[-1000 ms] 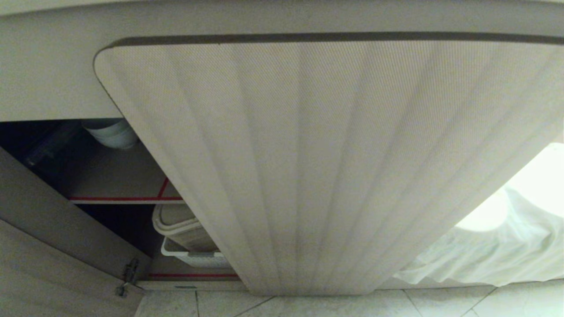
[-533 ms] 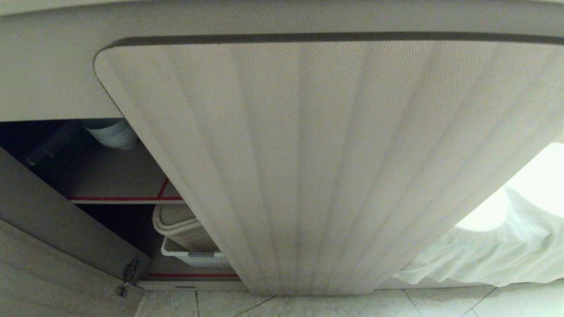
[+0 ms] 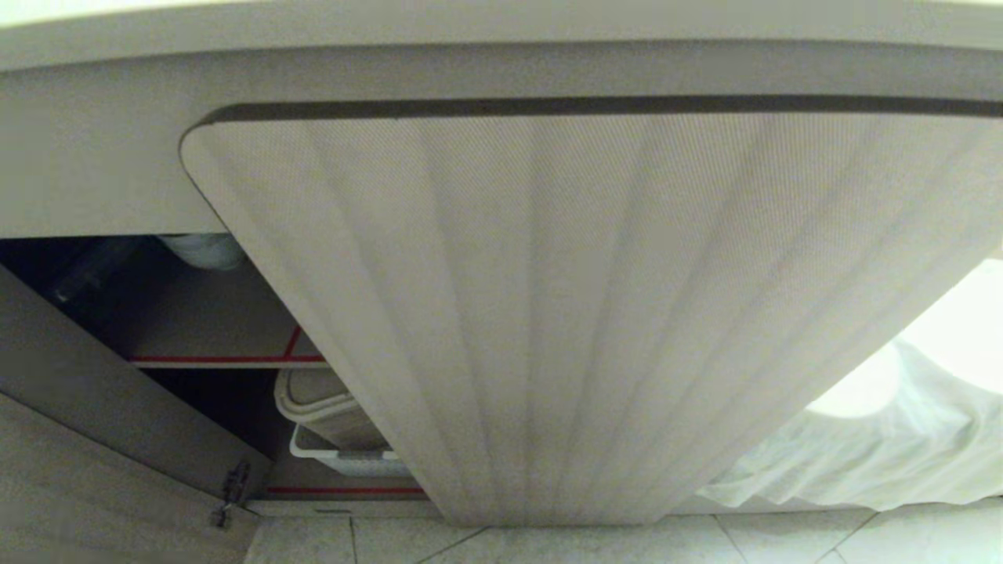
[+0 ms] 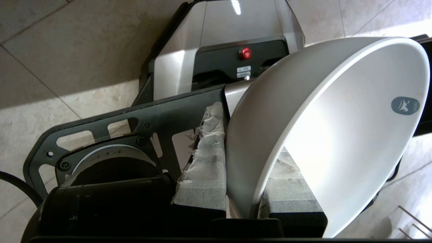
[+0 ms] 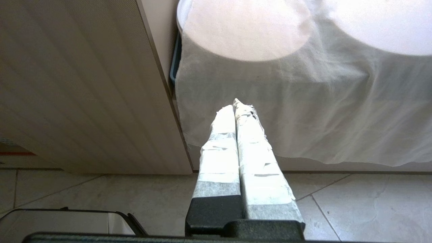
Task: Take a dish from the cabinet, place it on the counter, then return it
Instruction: Place it on the table
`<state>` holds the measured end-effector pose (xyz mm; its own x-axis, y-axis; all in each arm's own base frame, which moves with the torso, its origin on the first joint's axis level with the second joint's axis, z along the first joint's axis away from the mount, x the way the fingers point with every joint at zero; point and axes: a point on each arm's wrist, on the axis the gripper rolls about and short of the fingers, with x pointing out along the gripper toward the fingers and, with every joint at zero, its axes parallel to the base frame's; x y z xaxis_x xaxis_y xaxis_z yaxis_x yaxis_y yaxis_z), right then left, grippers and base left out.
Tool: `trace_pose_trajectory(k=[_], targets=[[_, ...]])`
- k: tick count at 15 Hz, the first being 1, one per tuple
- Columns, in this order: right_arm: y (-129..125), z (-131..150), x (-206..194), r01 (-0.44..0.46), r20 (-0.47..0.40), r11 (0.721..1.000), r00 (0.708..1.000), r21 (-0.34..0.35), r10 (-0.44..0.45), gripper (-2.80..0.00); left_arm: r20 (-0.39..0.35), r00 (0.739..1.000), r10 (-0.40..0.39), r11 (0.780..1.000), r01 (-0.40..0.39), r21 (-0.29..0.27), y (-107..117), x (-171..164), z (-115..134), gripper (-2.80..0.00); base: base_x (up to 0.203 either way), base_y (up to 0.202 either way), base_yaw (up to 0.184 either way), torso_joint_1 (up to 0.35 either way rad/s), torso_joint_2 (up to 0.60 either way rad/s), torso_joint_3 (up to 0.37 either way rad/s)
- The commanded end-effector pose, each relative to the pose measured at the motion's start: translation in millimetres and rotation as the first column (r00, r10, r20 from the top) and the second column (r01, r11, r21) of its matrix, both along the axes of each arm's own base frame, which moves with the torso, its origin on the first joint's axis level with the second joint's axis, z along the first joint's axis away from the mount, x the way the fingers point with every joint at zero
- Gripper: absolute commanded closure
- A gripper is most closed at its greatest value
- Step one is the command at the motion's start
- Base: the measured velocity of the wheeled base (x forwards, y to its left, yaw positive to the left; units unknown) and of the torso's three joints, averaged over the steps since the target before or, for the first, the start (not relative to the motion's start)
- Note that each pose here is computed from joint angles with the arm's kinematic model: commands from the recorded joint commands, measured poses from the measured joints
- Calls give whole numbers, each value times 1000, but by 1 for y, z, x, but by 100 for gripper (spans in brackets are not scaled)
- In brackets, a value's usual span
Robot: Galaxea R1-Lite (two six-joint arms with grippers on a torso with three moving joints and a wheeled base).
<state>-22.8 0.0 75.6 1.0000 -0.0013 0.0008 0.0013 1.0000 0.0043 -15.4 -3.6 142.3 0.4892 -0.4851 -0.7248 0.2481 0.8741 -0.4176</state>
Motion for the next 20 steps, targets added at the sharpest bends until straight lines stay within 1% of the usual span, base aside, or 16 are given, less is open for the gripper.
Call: trace_pose_trajectory(k=[1, 12, 20], targets=[[0, 0, 0, 0, 1, 1000, 1000, 0, 0, 0, -6, 1000, 1, 1000, -1, -1, 0, 0, 0, 0, 0, 0, 0, 110, -166, -287], [0, 0, 0, -1, 1, 1000, 1000, 0, 1, 0, 0, 1000, 2, 1000, -2, -2, 0, 1, 2, 0, 0, 0, 0, 187, -503, -287], [0, 0, 0, -1, 1, 1000, 1000, 0, 1, 0, 6, 1000, 0, 1000, 0, -4, 0, 2, 4, 0, 0, 0, 0, 220, -502, -280]])
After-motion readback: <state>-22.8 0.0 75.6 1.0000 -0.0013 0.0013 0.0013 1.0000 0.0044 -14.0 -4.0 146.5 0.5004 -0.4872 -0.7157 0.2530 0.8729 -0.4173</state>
